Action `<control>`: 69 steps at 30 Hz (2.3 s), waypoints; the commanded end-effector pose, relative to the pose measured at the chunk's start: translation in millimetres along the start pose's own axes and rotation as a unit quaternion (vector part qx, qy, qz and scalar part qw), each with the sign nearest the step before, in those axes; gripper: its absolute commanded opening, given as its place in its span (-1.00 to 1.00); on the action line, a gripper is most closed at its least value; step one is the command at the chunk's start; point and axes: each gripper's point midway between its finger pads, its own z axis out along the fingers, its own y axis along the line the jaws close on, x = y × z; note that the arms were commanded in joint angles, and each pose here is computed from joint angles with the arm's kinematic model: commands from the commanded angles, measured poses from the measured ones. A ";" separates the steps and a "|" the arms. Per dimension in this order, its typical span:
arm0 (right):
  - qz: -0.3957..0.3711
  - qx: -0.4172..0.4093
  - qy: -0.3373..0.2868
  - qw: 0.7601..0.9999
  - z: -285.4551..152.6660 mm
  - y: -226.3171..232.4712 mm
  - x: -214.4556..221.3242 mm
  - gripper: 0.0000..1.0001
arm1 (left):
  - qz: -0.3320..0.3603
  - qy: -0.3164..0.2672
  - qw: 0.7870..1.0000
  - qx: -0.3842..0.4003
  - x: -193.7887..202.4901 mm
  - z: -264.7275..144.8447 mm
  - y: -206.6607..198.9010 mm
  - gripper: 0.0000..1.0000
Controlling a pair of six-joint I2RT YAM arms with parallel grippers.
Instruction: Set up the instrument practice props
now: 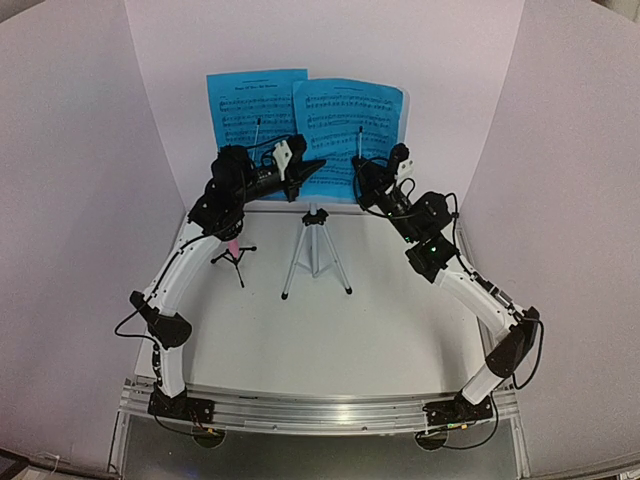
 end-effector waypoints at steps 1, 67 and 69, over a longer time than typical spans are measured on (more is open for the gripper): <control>-0.007 -0.020 -0.041 0.999 -0.7 11.0 -33.4 -1.00 | 0.007 -0.016 1.000 0.000 -12.6 -1.0 0.2 -1.00; 0.002 0.000 -0.037 0.999 -3.6 3.8 -31.4 -1.00 | 0.068 -0.041 0.996 -0.028 -10.4 19.3 3.7 -1.00; 0.002 0.002 -0.037 0.999 -3.4 3.0 -31.4 -1.00 | 0.068 -0.041 0.996 -0.027 -9.3 19.6 3.4 -1.00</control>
